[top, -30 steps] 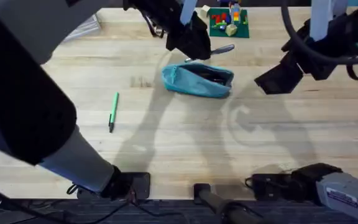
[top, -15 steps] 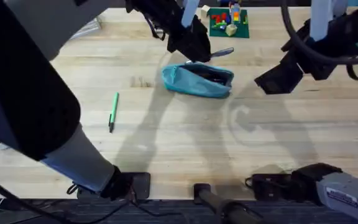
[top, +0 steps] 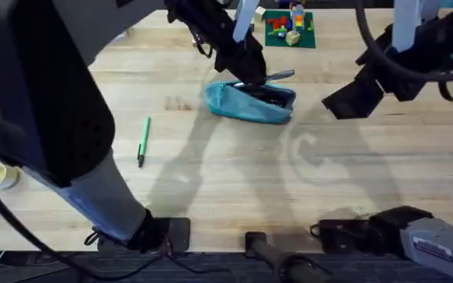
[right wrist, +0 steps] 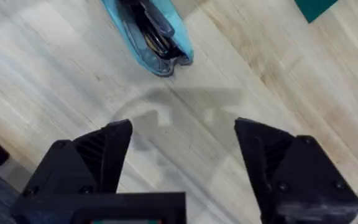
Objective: Unzip the bag, pick up the pens from the table one at a time and place them inside, then zip the bag closed.
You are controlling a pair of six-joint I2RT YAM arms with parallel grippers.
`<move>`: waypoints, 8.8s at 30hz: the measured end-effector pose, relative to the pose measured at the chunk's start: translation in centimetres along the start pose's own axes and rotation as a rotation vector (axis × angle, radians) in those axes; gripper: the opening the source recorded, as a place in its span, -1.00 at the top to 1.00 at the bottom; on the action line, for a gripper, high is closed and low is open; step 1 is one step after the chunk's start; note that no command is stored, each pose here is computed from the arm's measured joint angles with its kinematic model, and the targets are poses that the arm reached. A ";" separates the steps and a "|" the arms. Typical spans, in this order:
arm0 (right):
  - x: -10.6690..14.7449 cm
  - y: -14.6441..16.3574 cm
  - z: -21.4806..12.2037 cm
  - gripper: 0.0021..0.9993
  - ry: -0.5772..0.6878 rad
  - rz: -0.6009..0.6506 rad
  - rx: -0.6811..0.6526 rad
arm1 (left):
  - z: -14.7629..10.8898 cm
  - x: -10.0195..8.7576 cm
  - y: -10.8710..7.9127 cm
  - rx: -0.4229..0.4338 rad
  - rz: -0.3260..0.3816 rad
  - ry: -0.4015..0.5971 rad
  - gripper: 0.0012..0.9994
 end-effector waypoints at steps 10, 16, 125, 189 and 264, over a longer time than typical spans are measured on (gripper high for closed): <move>0.0 0.0 0.0 -1.00 0.000 0.000 0.000 | 0.7 0.7 0.3 0.018 -0.021 0.013 0.92; 0.0 0.0 0.0 -1.00 0.000 0.000 0.000 | 0.7 1.1 0.2 0.015 -0.031 0.051 0.92; 0.0 0.0 0.0 -1.00 0.000 0.000 0.000 | -19.4 -0.7 -8.5 -0.675 -0.511 0.320 -0.99; 0.0 0.0 0.0 -1.00 0.000 0.000 0.000 | -10.6 22.9 -11.1 -0.893 -1.594 0.328 -1.00; 0.0 0.0 0.0 -1.00 0.002 0.000 0.003 | -18.7 15.8 -6.0 -0.925 -1.427 0.305 0.92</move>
Point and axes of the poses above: each hand's point on the last joint's axis, 136 mm out from that joint toward the fingers, its own z axis out along the fingers, its own y axis along the line the jaws close on, x = y × z, the point moved 7 cm from there along -z, back along the fingers, and after that the axes turned 2 degrees about z, right-handed, at the moved point
